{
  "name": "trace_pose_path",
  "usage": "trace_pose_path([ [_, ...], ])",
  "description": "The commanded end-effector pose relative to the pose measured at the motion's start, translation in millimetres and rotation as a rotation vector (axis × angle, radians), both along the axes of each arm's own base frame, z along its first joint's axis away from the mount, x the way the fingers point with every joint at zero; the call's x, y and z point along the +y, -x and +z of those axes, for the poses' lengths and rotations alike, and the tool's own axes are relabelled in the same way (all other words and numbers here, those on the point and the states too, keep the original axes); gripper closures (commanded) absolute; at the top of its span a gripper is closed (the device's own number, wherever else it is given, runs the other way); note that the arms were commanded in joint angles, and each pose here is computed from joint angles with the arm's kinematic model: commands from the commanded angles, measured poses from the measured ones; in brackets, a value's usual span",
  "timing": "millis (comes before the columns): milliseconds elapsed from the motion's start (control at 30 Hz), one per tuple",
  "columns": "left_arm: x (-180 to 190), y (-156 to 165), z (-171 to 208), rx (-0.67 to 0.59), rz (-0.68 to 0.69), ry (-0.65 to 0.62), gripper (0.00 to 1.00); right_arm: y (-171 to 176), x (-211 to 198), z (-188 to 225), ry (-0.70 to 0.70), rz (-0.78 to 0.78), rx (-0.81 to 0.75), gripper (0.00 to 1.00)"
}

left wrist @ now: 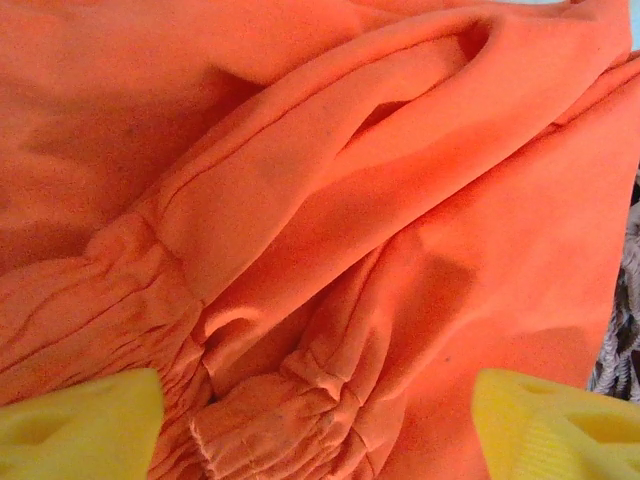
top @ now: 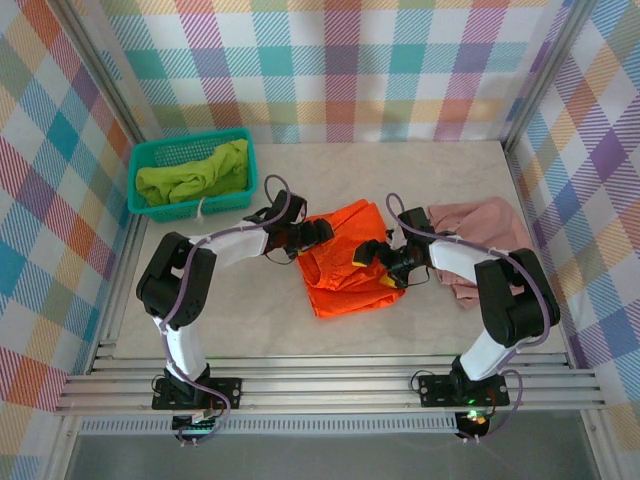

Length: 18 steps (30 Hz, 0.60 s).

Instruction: Fold and stack the shorts

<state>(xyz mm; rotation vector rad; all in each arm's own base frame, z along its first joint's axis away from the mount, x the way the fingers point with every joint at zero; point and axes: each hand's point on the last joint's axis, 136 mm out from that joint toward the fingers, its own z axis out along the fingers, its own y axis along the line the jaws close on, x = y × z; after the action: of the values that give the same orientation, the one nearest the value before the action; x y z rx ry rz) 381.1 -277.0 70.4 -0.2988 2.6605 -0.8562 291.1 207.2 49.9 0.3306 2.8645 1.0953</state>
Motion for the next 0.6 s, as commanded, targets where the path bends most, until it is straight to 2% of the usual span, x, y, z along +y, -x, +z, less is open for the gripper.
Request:
trace_pose_path([
  [0, -10, 10, 6, 0.008, -0.062, -0.026, 0.24, 1, -1, -5, -0.010, 0.007, 0.016, 0.00],
  [167, -16, 13, 5, 0.013, -0.075, -0.031, 0.33, 1, 0, -5, -0.013, 0.009, 0.017, 0.01],
  [267, -10, 18, -3, 0.048, -0.082, -0.090, 0.36, 2, 0, -6, -0.014, 0.012, 0.023, 0.00],
  [467, 10, 19, -10, 0.040, -0.059, -0.221, 0.37, 1, 0, -6, -0.011, 0.015, 0.022, 0.00],
  [567, 9, 19, -10, 0.037, -0.063, -0.219, 0.37, 2, 0, -6, -0.009, 0.016, 0.022, 0.01],
])
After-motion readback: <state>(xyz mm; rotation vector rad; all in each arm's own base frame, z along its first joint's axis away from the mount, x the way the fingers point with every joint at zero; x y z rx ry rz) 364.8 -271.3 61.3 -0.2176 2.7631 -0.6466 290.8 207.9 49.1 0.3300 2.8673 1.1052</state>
